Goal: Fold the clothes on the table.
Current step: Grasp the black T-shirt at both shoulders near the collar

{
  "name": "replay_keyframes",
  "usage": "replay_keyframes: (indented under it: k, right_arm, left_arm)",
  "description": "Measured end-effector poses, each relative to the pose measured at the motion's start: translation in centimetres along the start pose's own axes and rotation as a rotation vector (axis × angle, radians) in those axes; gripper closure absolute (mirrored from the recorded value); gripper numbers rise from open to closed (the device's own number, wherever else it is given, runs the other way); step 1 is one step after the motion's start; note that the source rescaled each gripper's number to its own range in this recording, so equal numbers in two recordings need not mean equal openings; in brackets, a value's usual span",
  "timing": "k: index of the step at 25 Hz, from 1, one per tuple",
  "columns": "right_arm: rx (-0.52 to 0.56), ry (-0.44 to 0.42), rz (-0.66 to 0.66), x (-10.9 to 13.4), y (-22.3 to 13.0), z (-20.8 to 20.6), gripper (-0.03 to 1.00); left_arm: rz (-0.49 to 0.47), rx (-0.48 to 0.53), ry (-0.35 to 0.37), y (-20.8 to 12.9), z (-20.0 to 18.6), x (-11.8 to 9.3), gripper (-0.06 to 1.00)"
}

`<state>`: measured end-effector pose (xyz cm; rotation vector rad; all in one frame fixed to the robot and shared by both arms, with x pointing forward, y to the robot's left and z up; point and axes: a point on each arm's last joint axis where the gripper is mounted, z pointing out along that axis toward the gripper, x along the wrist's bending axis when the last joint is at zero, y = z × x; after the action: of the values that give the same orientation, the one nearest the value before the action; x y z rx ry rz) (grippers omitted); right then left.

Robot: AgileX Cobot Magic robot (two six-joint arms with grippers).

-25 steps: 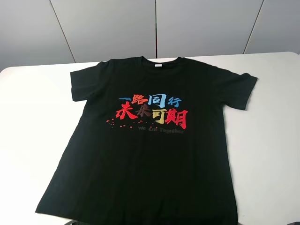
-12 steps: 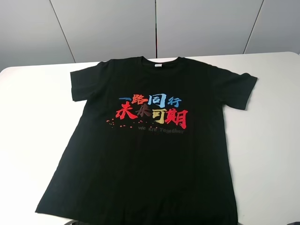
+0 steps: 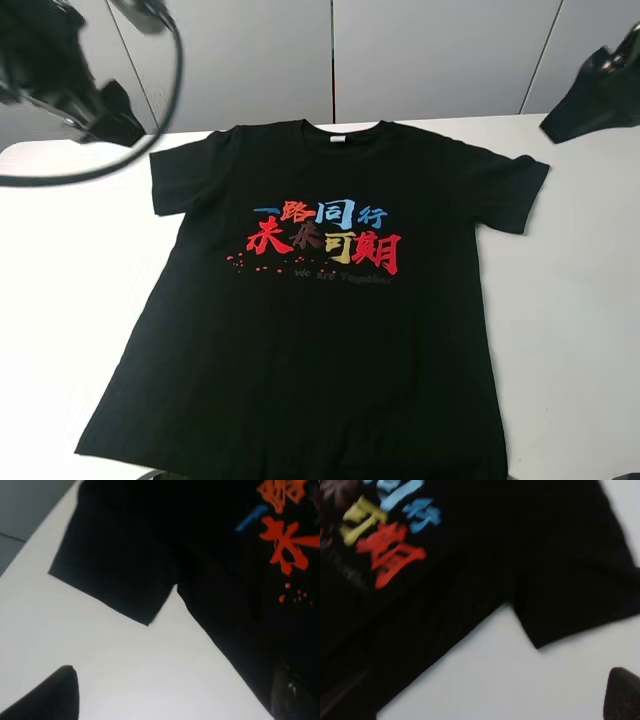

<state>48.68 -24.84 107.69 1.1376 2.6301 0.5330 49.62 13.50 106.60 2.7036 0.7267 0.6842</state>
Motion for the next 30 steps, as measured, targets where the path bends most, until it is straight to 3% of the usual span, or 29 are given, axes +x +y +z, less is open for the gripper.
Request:
replay_keyframes:
  k: [6,10,15,18,21,24,30]
  right_arm:
    - [0.176,0.098,-0.210,0.5,0.9,5.7,-0.01]
    - [0.239,0.097,-0.298,-0.1,0.7,7.7,-0.01]
    - [0.257,0.075,-0.367,-0.9,0.8,9.8,-0.01]
    - [0.254,0.065,-0.375,-1.2,0.9,11.0,-0.01]
    - [0.256,0.062,-0.381,-1.5,0.9,12.1,-0.01]
    - [0.276,0.075,-0.384,-1.6,0.7,13.3,-0.01]
    - [0.303,0.105,-0.426,-1.8,0.3,15.5,-0.01]
  left_arm:
    - [0.297,0.323,-0.009,0.2,10.3,-2.2,-0.06]
    - [0.390,0.448,-0.031,-0.9,14.1,-3.1,-0.06]
    - [0.457,0.424,-0.076,-0.9,15.8,-3.9,-0.06]
    - [0.504,0.375,-0.156,-0.7,15.9,-4.5,-0.06]
    - [0.488,0.314,-0.247,-0.7,16.1,-4.8,-0.06]
    - [0.481,0.281,-0.306,-1.1,16.3,-4.1,-0.06]
    - [0.463,0.237,-0.334,-2.4,17.6,-1.9,-0.06]
